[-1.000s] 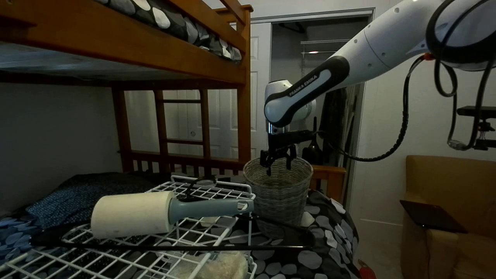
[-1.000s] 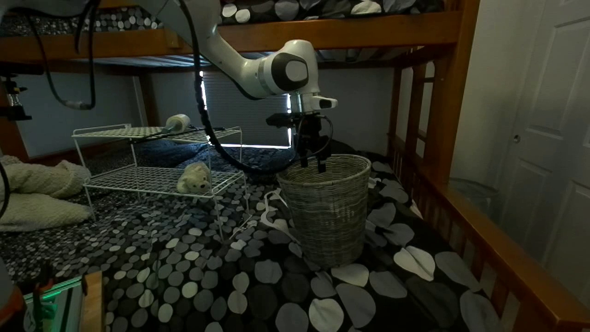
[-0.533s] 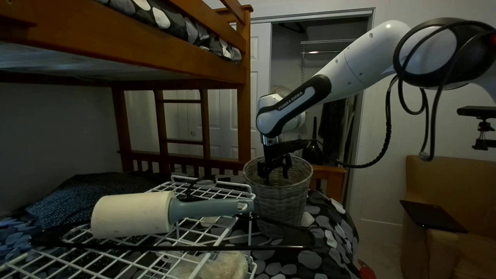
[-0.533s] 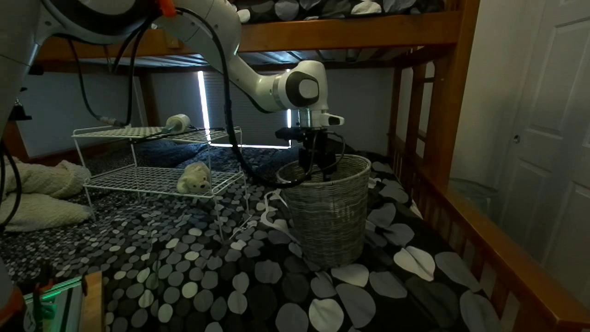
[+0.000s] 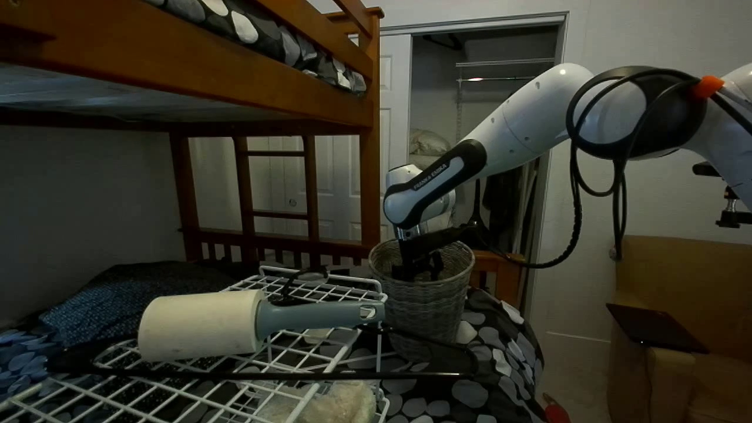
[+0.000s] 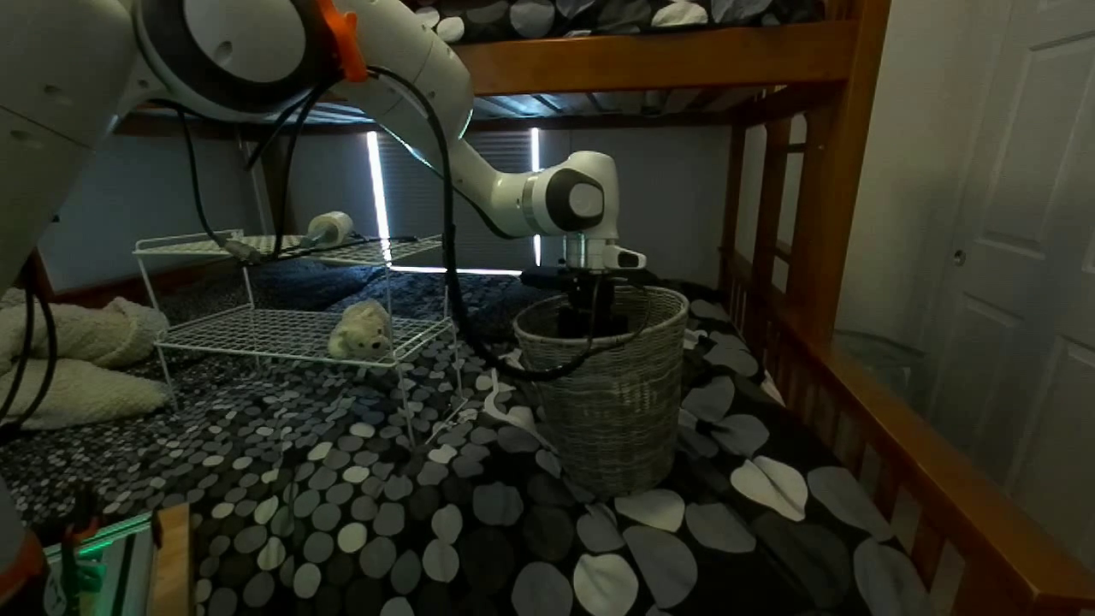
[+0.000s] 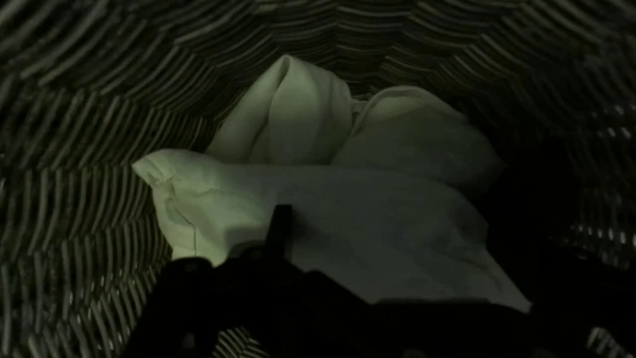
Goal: Pick up the white bedsheet from the brown basket and put it on the top white rack
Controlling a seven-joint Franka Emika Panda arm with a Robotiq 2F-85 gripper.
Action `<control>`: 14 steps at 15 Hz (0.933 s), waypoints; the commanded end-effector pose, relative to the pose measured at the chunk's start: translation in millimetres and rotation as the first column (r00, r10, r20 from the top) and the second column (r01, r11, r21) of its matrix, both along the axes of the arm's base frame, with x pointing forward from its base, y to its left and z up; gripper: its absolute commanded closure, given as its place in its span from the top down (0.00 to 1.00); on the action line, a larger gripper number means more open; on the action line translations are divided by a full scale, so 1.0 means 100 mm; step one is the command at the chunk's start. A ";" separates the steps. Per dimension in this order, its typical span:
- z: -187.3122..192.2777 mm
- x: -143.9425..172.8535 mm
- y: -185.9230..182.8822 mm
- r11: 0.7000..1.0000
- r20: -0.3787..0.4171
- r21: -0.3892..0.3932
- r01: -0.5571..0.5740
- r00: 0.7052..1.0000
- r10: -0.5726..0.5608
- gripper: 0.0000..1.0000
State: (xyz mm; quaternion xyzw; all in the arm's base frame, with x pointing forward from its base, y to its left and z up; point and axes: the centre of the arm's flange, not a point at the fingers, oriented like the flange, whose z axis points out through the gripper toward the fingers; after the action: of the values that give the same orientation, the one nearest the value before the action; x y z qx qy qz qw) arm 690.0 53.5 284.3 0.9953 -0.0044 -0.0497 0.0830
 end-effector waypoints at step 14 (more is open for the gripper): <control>-0.29 0.16 -0.09 0.999 -0.062 -0.042 0.032 0.997 -0.034 0.03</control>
State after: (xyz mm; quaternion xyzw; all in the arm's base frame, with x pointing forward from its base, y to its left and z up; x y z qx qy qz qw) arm 705.0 47.0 248.7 0.9928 -0.0101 -0.0699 0.0972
